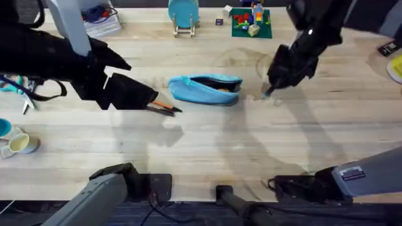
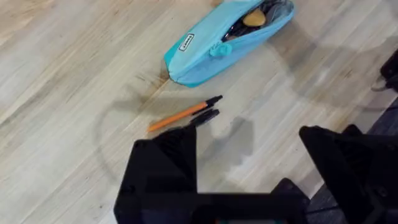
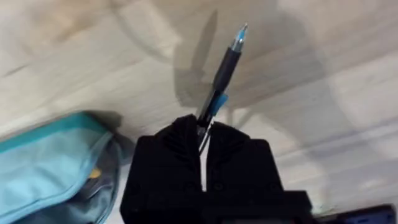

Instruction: Unzip the bag, pick up the pens from the table one at a time and place them inside, then zip the bag closed.

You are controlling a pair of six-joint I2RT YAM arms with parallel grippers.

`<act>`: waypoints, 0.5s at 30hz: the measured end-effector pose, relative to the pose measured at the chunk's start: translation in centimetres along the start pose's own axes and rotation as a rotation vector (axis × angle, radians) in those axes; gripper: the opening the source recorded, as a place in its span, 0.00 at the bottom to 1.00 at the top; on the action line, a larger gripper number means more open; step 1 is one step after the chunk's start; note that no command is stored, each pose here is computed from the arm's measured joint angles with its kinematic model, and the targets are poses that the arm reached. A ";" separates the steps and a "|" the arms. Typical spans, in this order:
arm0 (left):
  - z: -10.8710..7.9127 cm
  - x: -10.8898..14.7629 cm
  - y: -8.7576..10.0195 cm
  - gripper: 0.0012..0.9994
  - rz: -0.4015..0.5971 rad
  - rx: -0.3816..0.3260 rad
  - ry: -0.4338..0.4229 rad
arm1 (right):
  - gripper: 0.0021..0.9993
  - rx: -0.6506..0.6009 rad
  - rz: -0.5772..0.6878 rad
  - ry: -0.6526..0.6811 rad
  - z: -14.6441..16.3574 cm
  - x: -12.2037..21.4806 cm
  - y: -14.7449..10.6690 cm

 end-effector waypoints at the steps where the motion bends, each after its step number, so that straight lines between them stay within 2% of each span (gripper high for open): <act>1: 0.0 0.0 0.0 1.00 0.000 0.000 0.000 | 0.03 0.019 -0.010 0.013 0.3 0.6 0.2; 15: 0.0 0.0 0.0 1.00 0.000 0.000 0.000 | 0.03 0.363 -0.168 0.153 3.6 7.5 2.7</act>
Point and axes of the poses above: each hand's point on the last joint's axis, 136 mm out from that joint toward the fingers, its own x axis back along the fingers, its own z axis along the line the jaws close on, y = z × x, the point moved 8 cm from there along x, back along the fingers, and after that the axes turned 15 degrees about -x, right-handed, at the moved point
